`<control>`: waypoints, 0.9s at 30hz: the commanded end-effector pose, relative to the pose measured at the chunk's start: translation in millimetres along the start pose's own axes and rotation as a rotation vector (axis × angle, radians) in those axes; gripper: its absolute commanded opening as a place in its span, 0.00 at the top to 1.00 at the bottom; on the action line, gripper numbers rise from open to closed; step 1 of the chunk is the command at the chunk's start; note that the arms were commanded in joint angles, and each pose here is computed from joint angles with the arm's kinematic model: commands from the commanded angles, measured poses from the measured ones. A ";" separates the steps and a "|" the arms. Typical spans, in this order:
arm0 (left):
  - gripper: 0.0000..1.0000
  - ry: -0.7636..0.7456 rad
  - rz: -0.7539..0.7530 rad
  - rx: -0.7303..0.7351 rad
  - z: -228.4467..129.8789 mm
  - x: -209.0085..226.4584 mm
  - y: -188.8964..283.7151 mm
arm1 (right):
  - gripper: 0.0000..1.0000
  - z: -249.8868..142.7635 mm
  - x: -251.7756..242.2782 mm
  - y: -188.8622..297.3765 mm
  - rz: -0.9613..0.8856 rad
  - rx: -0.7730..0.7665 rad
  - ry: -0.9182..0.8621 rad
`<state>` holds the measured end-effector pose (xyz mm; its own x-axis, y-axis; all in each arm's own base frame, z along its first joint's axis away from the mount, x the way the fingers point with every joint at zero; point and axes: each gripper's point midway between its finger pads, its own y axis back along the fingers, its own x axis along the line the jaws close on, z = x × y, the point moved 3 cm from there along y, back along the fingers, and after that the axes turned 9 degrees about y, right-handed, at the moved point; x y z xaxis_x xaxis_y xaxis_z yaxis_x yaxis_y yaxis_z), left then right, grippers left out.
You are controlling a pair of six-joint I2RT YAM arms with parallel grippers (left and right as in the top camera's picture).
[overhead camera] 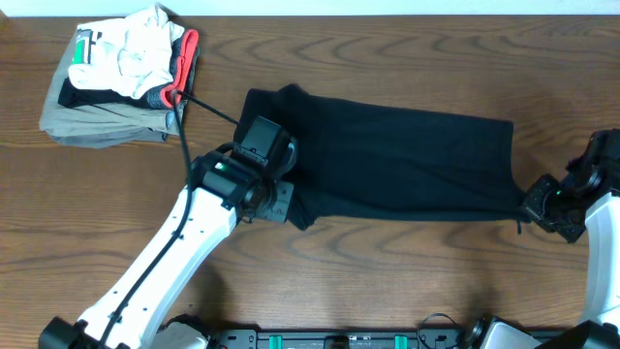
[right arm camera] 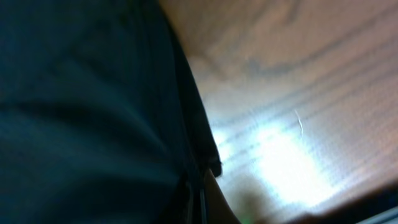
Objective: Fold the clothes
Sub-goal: 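Fold the shirt's bottom half upward with left and right grippers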
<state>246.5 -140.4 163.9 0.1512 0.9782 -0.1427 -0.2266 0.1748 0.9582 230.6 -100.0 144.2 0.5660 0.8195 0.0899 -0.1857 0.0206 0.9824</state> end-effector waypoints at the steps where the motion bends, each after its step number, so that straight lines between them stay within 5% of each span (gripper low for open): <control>1: 0.94 0.015 -0.029 -0.102 21.4 -6.0 8.2 | 0.99 11.3 4.0 6.3 0.032 -0.051 0.010; 27: 0.94 0.077 0.013 -0.498 142.9 7.9 -32.6 | 0.99 82.7 43.5 -49.5 0.118 -0.204 0.092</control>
<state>382.9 -156.4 166.9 0.0890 0.9798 -0.1789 -0.6459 0.1936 0.7385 320.3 -116.4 119.1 0.4805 0.8587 0.1785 -0.4097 0.0398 0.9113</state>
